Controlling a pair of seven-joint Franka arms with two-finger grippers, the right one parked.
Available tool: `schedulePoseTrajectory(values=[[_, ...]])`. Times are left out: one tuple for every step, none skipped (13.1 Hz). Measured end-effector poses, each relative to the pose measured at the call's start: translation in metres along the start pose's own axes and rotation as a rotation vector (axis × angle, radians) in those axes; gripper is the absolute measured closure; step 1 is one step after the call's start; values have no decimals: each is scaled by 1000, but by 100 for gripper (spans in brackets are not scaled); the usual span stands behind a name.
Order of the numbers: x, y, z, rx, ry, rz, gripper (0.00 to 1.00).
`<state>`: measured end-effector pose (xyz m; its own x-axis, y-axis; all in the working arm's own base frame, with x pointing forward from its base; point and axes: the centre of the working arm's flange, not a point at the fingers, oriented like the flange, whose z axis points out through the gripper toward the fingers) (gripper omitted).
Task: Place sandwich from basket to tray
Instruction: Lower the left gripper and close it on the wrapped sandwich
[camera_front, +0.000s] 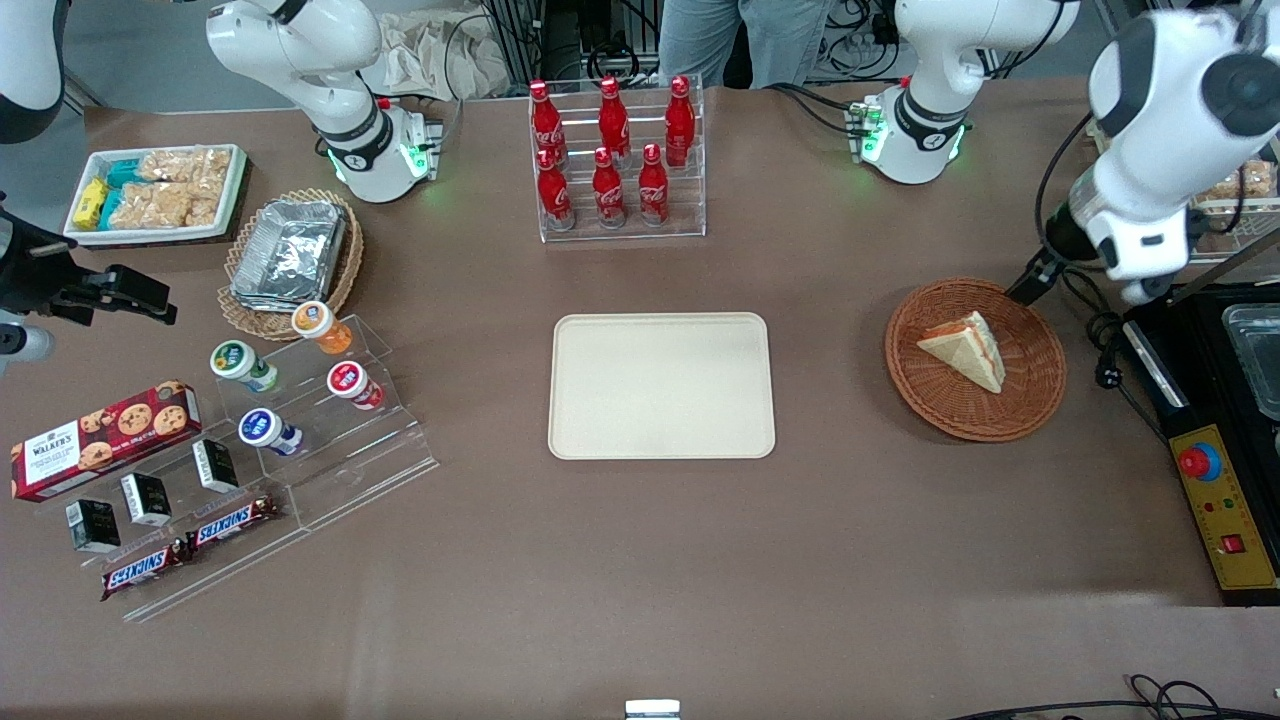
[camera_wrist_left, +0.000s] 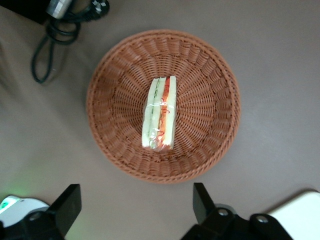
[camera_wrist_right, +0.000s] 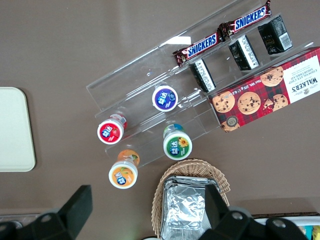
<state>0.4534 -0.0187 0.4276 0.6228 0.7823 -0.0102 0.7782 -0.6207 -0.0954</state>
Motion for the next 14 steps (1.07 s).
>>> schedulePoseTrajectory(values=[[1, 5, 23, 0, 1, 1, 0], [1, 9, 45, 5, -2, 3, 0], [2, 12, 66, 13, -6, 5, 0], [2, 15, 85, 18, -9, 7, 0], [2, 17, 100, 19, -9, 9, 0], [2, 18, 113, 20, -8, 12, 0], [1, 18, 124, 23, -9, 13, 0], [0, 18, 135, 22, -9, 15, 0], [-2, 16, 144, 16, -6, 15, 0], [-2, 13, 153, 12, -5, 12, 0], [-1, 9, 161, 13, -7, 5, 0], [1, 5, 166, 14, -9, -4, 0], [4, 4, 170, 12, -8, -11, 0], [6, 3, 174, 11, -8, -15, 0]])
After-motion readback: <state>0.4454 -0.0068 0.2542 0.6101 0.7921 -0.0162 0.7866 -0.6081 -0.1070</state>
